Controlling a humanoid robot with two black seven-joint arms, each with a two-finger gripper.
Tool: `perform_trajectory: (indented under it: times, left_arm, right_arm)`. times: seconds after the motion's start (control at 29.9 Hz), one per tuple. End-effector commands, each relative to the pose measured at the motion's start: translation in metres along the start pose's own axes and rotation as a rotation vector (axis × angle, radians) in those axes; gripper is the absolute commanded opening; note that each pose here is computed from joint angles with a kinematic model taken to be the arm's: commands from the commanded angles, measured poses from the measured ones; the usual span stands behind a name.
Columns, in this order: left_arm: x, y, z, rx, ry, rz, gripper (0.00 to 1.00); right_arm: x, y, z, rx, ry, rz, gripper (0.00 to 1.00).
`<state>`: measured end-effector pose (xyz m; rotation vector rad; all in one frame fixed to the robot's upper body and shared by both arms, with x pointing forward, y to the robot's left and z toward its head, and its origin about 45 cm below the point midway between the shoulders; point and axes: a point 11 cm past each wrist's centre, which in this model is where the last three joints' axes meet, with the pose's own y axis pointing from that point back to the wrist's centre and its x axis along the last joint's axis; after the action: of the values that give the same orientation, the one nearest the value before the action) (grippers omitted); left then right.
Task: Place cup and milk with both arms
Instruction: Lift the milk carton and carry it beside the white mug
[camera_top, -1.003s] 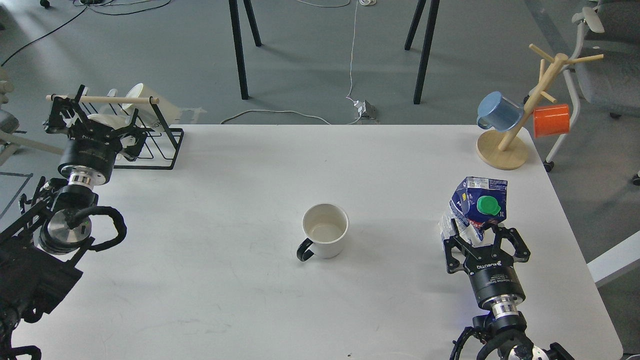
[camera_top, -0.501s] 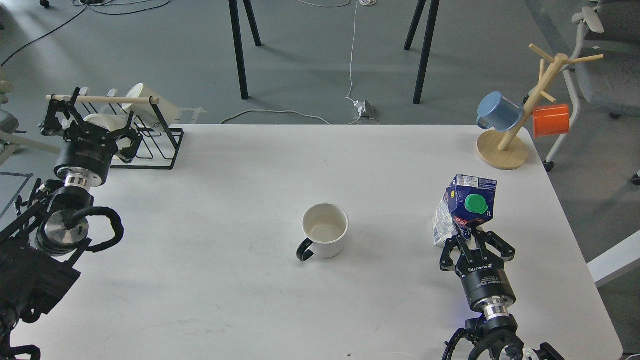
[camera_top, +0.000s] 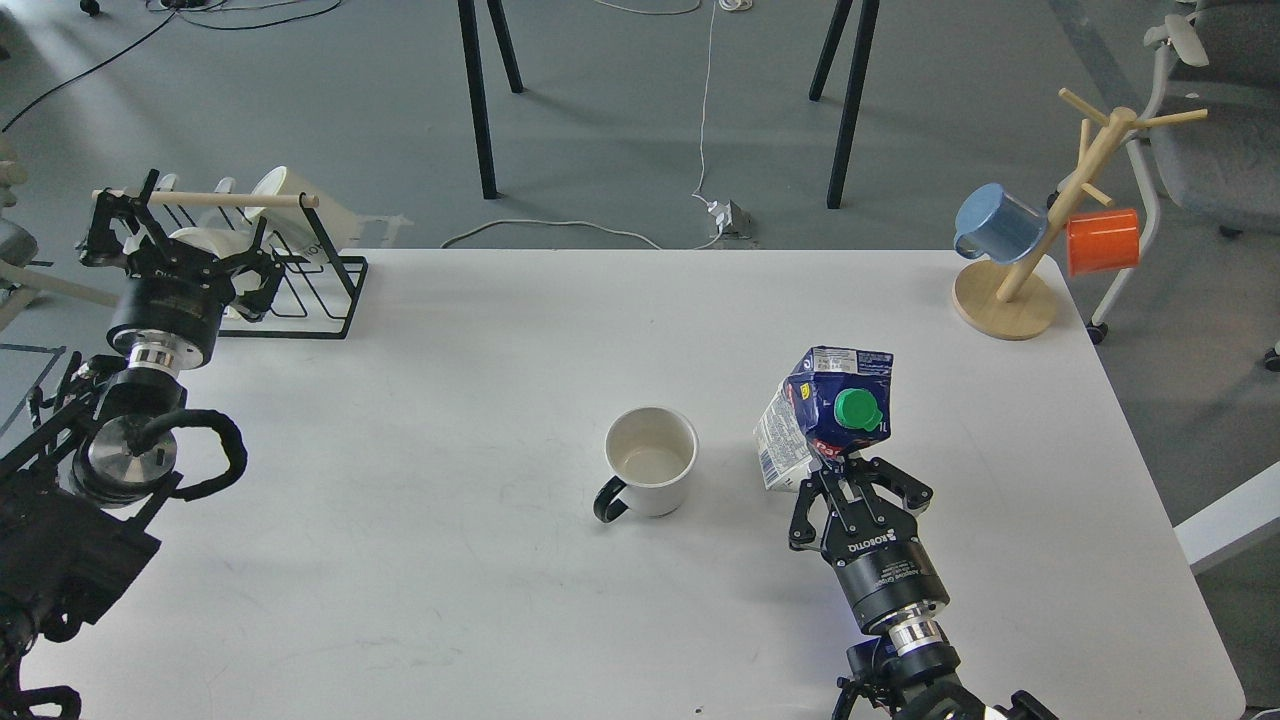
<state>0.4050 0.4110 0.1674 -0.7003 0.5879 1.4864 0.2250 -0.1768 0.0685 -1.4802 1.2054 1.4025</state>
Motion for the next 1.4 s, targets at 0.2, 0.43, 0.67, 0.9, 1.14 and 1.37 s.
perform_trajectory:
  times: [0.2, 0.43, 0.67, 0.9, 1.14, 1.37]
  left_arm:
    - [0.012, 0.004, 0.003, 0.000, -0.019, 0.034, 0.99]
    - [0.012, 0.004, 0.003, 0.001, -0.022, 0.035, 0.99]
    - [0.014, 0.004, 0.005, -0.002, -0.027, 0.041, 0.99]
    - [0.014, 0.004, 0.005, -0.003, -0.027, 0.042, 0.99]
    - [0.013, 0.003, 0.006, -0.004, -0.028, 0.039, 0.99]
    - [0.012, 0.002, 0.006, -0.007, -0.027, 0.037, 0.99]
  right_arm:
    - [0.019, -0.013, 0.004, -0.059, 0.065, 0.049, 0.13]
    - [0.022, -0.015, 0.018, -0.122, 0.083, 0.052, 0.13]
    - [0.024, -0.015, 0.020, -0.126, 0.083, 0.058, 0.14]
    - [0.023, -0.016, 0.020, -0.129, 0.086, 0.055, 0.22]
    - [0.023, -0.016, 0.020, -0.128, 0.084, 0.054, 0.46]
    - [0.021, -0.016, 0.020, -0.126, 0.081, 0.051, 0.77]
